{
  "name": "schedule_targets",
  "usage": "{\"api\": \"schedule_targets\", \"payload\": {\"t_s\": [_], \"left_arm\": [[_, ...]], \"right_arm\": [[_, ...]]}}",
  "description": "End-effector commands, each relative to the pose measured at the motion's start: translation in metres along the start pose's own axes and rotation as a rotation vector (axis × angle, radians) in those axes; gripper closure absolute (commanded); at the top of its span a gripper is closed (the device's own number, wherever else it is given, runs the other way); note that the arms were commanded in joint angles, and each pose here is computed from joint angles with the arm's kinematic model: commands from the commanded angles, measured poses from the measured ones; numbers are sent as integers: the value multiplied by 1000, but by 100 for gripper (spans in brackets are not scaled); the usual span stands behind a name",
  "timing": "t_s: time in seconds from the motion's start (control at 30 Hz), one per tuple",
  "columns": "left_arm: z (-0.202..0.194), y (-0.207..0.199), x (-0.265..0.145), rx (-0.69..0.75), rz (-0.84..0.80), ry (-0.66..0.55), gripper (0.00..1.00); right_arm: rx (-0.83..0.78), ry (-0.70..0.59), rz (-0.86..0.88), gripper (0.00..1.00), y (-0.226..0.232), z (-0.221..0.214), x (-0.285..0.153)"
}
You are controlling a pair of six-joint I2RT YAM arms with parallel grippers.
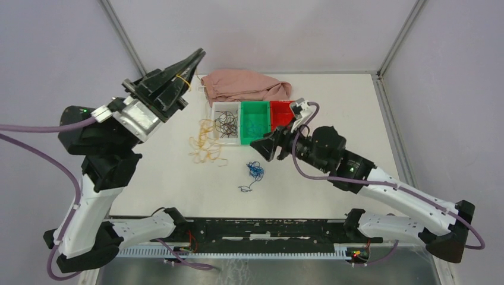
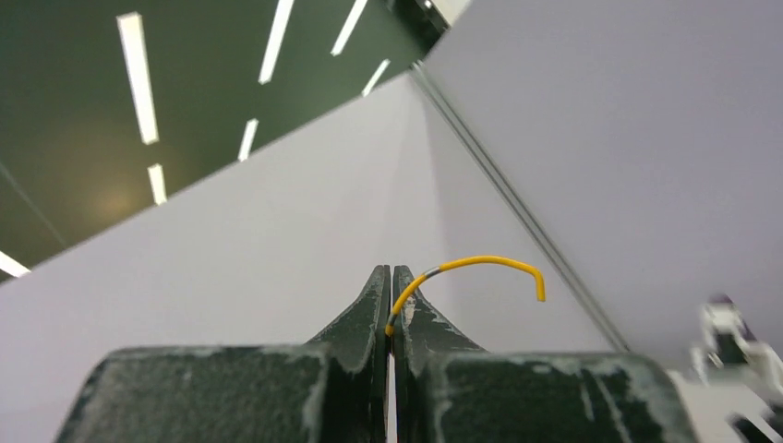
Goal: Untangle the cables
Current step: Untie the cable.
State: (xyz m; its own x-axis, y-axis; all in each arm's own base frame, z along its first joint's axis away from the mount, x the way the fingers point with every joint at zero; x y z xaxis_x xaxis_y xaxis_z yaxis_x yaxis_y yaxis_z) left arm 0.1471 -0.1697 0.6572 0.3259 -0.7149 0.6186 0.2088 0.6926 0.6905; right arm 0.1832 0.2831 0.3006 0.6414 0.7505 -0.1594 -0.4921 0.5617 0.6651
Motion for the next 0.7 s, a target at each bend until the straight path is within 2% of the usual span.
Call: {"api": "schedule_targets", "payload": {"t_s": [0.0,0.1,0.23,0.43,0.67], "left_arm": [[-14,-36,-6,-172,-92,38,97],[-23,-53,-9,-233,-129,63,97],[-32,-72,-11,-296,-179,84,97],[-39,-87,-9,-337,-221,90,97],[-37,-84,-7,-336,-218,82,97]], "right_arm": [[-80,28,308,30,82,38,-6],[-60,-4,362,29,103,56,-4],[-46,-36,349,31,103,61,0],[-27,-77,277,49,81,53,10],[-20,-77,233,57,72,48,20]]}}
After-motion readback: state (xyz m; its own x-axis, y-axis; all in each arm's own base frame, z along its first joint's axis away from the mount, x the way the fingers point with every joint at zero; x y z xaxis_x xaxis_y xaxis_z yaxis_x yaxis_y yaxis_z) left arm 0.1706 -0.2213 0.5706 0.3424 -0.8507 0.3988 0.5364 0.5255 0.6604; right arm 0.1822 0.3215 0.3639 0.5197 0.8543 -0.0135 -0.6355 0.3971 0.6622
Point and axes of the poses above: each gripper's point midway between its finger pads, its own x axis out along the fingers, its own y axis along the line the jaws close on, z = x × y, the point moved 3 cm from there along -x, back along the fingers, and after that the axes turned 12 degrees about x, right-handed, at the moved point
